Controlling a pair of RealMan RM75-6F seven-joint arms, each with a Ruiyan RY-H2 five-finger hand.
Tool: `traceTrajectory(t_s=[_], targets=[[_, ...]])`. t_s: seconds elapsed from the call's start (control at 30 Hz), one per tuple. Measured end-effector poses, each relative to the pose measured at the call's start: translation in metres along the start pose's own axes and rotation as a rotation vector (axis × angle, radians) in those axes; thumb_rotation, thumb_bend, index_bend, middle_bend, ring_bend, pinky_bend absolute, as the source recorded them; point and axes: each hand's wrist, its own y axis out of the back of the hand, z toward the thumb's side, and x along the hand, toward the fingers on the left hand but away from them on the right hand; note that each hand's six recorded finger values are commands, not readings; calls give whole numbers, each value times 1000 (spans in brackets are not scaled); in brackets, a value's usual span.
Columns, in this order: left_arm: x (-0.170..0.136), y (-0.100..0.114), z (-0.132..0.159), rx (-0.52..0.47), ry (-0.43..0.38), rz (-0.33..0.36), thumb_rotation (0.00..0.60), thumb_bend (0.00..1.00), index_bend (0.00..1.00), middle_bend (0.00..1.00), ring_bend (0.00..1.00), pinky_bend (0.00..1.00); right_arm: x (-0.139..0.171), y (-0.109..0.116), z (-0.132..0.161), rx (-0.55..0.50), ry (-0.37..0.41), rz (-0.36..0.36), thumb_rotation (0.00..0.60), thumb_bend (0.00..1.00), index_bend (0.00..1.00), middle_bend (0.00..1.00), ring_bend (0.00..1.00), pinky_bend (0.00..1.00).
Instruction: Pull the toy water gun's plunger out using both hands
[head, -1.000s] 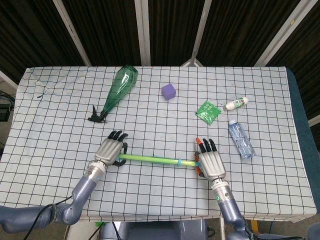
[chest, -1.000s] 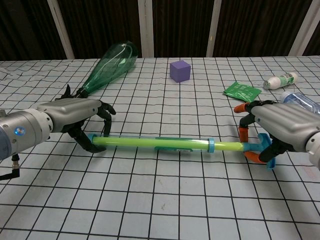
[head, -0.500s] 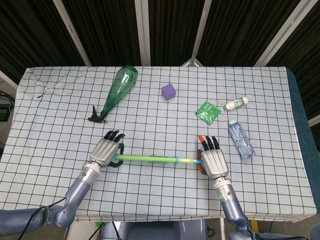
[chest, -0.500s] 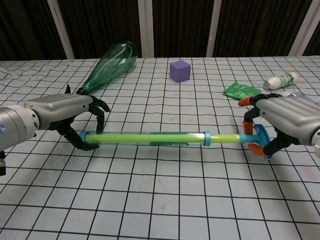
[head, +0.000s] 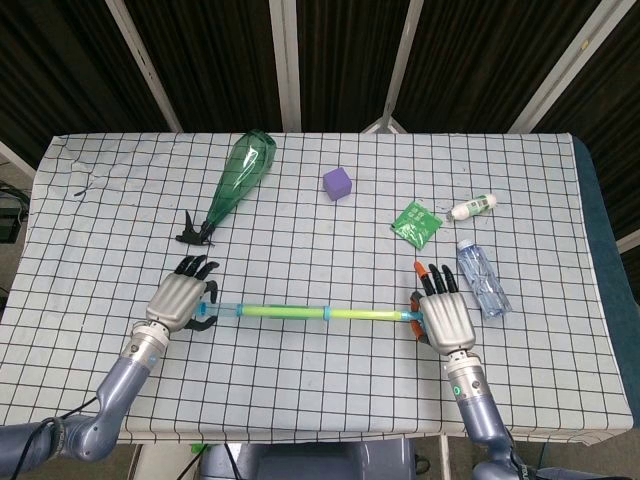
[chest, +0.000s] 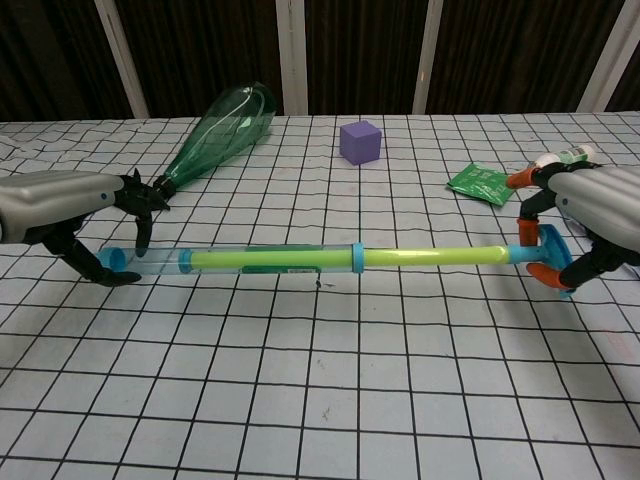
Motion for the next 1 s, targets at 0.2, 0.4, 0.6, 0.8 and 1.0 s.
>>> traceTrajectory(t_s=[0.2,0.4,0.6,0.8,1.0], targets=[[-5,10,-18,21,25,10,600,545,669,104,0,0,4,4,-14,15,-25,0,600,436,630,130,0,0],[-11,18,-29,57,36,25,600,545,670,103,0,0,6,7,-30,26,-60,3,600,437,630,130,0,0],[-15,20,-36,63,47,25,600,545,669,103,0,0,7,9,-46,27,-89,5,600,437,630,130,0,0],[-16,18,-35,72,45,19,600,545,669,103,0,0,6,10,-57,28,-105,7,600,436,630,130,0,0],[-15,15,-34,79,44,15,600,545,671,103,0,0,5,9,-63,35,-114,11,600,437,630,131,0,0]])
